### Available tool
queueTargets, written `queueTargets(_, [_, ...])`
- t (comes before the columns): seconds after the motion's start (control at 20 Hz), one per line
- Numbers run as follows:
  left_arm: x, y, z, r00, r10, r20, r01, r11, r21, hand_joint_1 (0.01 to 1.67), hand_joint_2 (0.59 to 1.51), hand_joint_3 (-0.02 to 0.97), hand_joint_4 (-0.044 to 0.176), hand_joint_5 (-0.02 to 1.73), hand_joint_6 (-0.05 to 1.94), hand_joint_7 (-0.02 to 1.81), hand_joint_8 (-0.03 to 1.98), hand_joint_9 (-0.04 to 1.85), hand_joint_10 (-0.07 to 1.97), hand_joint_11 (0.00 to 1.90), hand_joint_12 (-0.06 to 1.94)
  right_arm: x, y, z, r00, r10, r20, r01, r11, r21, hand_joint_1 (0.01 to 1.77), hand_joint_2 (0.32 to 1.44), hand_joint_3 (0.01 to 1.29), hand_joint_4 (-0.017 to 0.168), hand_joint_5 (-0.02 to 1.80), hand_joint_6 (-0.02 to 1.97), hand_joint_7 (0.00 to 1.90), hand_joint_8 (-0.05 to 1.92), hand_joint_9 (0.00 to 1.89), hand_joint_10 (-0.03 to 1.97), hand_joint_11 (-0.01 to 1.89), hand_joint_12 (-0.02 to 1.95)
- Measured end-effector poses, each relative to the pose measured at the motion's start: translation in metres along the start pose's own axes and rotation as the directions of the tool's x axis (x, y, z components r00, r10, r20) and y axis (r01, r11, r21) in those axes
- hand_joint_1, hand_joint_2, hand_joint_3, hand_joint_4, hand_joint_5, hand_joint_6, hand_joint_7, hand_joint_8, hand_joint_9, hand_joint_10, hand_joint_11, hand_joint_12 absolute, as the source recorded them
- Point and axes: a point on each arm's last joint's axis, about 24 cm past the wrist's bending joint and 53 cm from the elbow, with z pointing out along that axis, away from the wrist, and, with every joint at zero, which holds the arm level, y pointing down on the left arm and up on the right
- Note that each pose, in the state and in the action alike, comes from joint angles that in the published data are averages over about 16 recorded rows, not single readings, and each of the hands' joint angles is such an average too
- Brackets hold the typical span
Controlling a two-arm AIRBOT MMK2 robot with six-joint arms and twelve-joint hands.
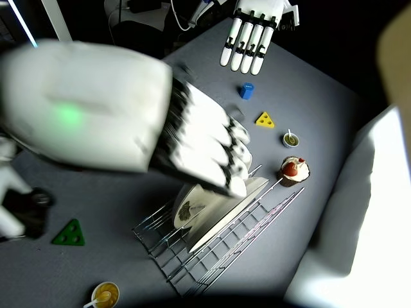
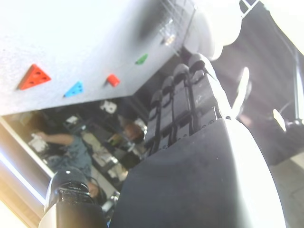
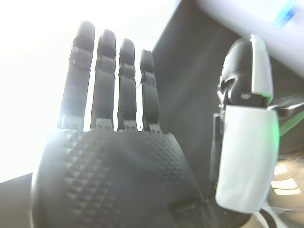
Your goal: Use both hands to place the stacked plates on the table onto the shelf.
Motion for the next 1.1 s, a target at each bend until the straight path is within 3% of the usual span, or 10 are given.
queueTargets(0.2, [0.0, 0.0, 0.0, 1.0, 0.0, 0.0, 0.0, 1.0, -0.001, 0.07, 0.936, 0.017, -0.001, 0.08, 0.01, 0.12, 0.0, 0.12, 0.01, 0.12, 0.01, 0.013, 0.013, -0.037, 0.984, -0.18, -0.015, 0.179, 0.982, -0.053, 0.68, 0.95, 0.01, 0.003, 0.27, 0.01, 0.33, 0.01, 0.35, 0.02, 0.39, 0.02])
queueTargets(0.5, [0.0, 0.0, -0.001, 1.0, -0.001, -0.001, 0.001, 1.0, -0.002, 0.06, 0.936, 0.017, -0.001, 0.08, 0.01, 0.12, 0.0, 0.13, 0.01, 0.12, 0.01, 0.022, 0.022, -0.071, 0.971, -0.236, -0.03, 0.232, 0.969, -0.086, 0.49, 0.96, 0.01, 0.005, 0.14, 0.01, 0.21, 0.01, 0.23, 0.02, 0.26, 0.02])
queueTargets(1.1, [0.0, 0.0, -0.001, 1.0, -0.004, -0.001, 0.004, 1.0, -0.002, 0.05, 0.939, 0.017, -0.001, 0.08, 0.01, 0.12, 0.0, 0.13, 0.01, 0.13, 0.01, 0.024, 0.025, -0.079, 0.98, -0.195, -0.03, 0.191, 0.977, -0.098, 0.29, 0.96, 0.01, 0.004, 0.07, 0.01, 0.12, 0.01, 0.15, 0.02, 0.19, 0.02])
